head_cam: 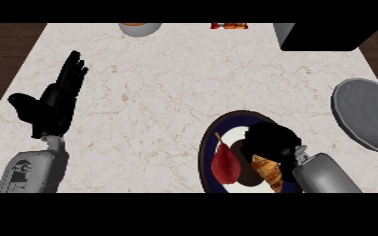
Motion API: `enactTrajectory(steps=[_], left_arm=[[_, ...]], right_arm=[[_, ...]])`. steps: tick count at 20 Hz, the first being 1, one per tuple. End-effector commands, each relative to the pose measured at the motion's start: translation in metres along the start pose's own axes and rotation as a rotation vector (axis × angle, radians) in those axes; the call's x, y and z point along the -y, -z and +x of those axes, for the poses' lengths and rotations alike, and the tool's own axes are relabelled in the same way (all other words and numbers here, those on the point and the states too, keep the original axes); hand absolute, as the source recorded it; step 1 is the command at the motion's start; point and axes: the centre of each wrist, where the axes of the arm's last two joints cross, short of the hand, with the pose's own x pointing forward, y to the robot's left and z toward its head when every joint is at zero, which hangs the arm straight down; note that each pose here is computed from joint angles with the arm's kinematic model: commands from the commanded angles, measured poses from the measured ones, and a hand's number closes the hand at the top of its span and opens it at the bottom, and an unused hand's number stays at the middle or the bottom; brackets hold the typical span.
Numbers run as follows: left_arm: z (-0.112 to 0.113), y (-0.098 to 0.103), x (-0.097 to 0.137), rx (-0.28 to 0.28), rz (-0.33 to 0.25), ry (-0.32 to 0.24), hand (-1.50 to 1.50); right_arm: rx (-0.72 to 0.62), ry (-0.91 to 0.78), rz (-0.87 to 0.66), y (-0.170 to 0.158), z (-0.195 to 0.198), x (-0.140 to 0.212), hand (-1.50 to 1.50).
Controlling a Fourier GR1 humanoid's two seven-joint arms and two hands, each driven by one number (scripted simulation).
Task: Pick the croissant from the plate and place it in the pan
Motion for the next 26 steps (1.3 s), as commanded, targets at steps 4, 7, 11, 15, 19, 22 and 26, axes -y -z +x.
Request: enactTrajectory(steps=[4, 7, 11, 15, 19, 22, 26], left_arm=[[-0.008, 0.015, 0.002, 0.003, 0.020, 0.008, 0.00], [-0.005, -0.006, -0.001, -0.002, 0.003, -0.017, 0.00], [-0.015, -0.007, -0.016, -0.026, 0.056, 0.001, 0.00], [-0.010, -0.003, -0.013, -0.018, 0.050, -0.005, 0.00], [-0.015, -0.002, -0.004, -0.009, 0.050, -0.009, 0.00], [-0.012, -0.001, -0.011, -0.019, 0.011, -0.009, 0.00], [-0.008, 0.002, -0.008, -0.009, 0.002, 0.001, 0.00]], right_arm=[[0.035, 0.001, -0.017, -0.011, 0.001, -0.018, 1.50], [-0.179, 0.145, -0.162, 0.003, -0.005, 0.000, 1.50], [-0.639, 0.461, -0.284, -0.005, -0.019, -0.015, 1.50], [-0.981, 0.490, -0.578, -0.012, -0.013, 0.018, 1.50], [-1.107, 0.463, -0.860, -0.019, 0.011, 0.073, 1.50], [-1.192, 0.478, -0.977, -0.023, 0.039, 0.081, 1.50], [-1.304, 0.468, -1.116, -0.036, 0.035, 0.119, 1.50]])
